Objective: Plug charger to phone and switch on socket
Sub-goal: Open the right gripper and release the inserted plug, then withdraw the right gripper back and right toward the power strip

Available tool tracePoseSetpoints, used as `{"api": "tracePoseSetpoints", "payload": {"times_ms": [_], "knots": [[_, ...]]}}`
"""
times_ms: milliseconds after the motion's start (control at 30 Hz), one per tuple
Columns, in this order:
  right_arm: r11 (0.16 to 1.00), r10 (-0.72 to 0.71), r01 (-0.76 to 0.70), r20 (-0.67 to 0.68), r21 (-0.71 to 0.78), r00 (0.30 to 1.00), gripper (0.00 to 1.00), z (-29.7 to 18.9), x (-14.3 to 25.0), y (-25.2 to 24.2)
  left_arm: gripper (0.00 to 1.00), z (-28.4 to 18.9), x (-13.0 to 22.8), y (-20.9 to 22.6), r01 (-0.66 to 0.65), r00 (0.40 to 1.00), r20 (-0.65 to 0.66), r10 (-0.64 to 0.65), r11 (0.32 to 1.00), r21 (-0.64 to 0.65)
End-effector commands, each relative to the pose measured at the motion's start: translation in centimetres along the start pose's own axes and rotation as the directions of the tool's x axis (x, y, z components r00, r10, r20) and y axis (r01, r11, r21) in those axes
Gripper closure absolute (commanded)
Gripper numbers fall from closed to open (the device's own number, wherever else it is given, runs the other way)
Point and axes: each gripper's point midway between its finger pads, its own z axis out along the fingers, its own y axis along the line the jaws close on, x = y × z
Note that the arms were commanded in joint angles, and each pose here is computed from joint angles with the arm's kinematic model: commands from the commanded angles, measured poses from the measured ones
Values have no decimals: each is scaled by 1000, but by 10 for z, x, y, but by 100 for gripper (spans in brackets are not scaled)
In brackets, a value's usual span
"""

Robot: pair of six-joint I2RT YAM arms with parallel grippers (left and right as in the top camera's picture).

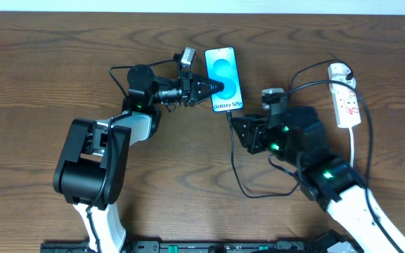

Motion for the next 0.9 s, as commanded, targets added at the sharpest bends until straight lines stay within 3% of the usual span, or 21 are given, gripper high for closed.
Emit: {"api": "tracePoseSetpoints", "payload": {"times_ms": [0,300,467,600,867], "knots": [[991,-96,89,71,97,993,54,-19,-22,7,93,0,-5,-13,-48,999,20,47,999,11],[930,-187,170,19,327,982,50,9,14,1,93,0,-5,-13,-47,999,22,47,999,11],[912,-194,192,-31,362,980,53,28,29,-6,93,0,-5,-13,-47,999,22,47,999,11],[912,-194,193,-32,362,980,60,40,31,-7,93,0,-4,-13,-47,999,16,47,999,12],[907,-196,190,-23,376,980,83,53,31,-11,93,0,-2,-13,-47,999,8,47,999,13]]}}
